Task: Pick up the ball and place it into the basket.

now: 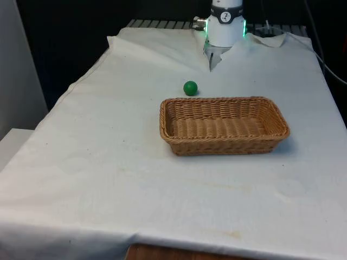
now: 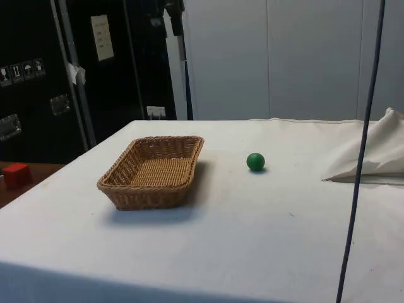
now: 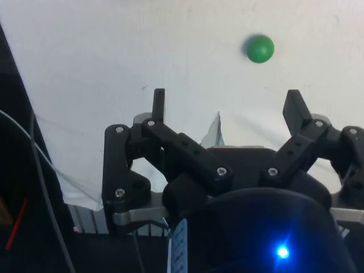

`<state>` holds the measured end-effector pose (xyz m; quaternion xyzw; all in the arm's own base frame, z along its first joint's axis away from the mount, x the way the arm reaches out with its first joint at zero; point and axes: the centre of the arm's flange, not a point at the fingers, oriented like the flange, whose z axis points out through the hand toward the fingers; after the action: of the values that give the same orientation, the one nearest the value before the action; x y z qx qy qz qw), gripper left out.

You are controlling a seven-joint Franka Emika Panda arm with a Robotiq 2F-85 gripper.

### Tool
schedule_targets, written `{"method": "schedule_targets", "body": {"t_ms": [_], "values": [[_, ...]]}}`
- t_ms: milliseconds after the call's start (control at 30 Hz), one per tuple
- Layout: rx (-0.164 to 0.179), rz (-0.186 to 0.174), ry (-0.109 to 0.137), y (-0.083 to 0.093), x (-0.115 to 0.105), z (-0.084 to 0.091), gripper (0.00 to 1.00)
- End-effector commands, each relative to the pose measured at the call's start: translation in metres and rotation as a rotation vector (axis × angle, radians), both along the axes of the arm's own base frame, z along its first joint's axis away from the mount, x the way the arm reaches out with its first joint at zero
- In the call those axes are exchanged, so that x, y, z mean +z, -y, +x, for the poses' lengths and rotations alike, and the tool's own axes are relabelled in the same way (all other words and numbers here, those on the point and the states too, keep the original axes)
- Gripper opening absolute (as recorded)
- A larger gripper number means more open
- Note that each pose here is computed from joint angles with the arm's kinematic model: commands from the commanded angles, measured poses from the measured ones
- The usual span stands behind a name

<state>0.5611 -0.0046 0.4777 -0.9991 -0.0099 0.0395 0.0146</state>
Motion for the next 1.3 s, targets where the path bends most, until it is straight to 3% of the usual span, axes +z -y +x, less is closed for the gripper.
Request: {"method": "schedule_targets", "body": {"t_ms": [0,33,67,300,333,367,567,600,633,667,933,967,1000,1233,1267], "values": [[-0.001,-0.006,0.009,0.003,0.001,-0.006,1.0],[0.0,0.0,-0.001,0.001,0.0,-0.002,1.0],[-0.003,-0.005,0.008,0.004,0.0,-0.008,1.0],[-0.006,-0.001,0.007,0.012,-0.007,-0.021,1.0],[-0.005,0.004,-0.006,0.011,-0.009,-0.021,1.0],[-0.007,0.0,0.007,0.015,-0.009,-0.025,1.0],[-0.006,-0.002,0.011,0.023,-0.019,-0.04,1.0],[-0.006,-0.002,0.011,0.023,-0.019,-0.04,1.0],[-0.006,0.004,-0.004,0.022,-0.02,-0.039,1.0],[-0.006,-0.004,0.011,0.026,-0.022,-0.044,1.0],[-0.002,-0.012,0.014,0.036,-0.035,-0.067,1.0],[0.0,-0.005,0.001,0.034,-0.035,-0.064,1.0],[-0.002,-0.013,0.016,0.037,-0.037,-0.069,1.0],[0.004,-0.018,0.022,0.044,-0.054,-0.089,1.0],[0.007,-0.009,0.008,0.042,-0.053,-0.087,1.0]]}}
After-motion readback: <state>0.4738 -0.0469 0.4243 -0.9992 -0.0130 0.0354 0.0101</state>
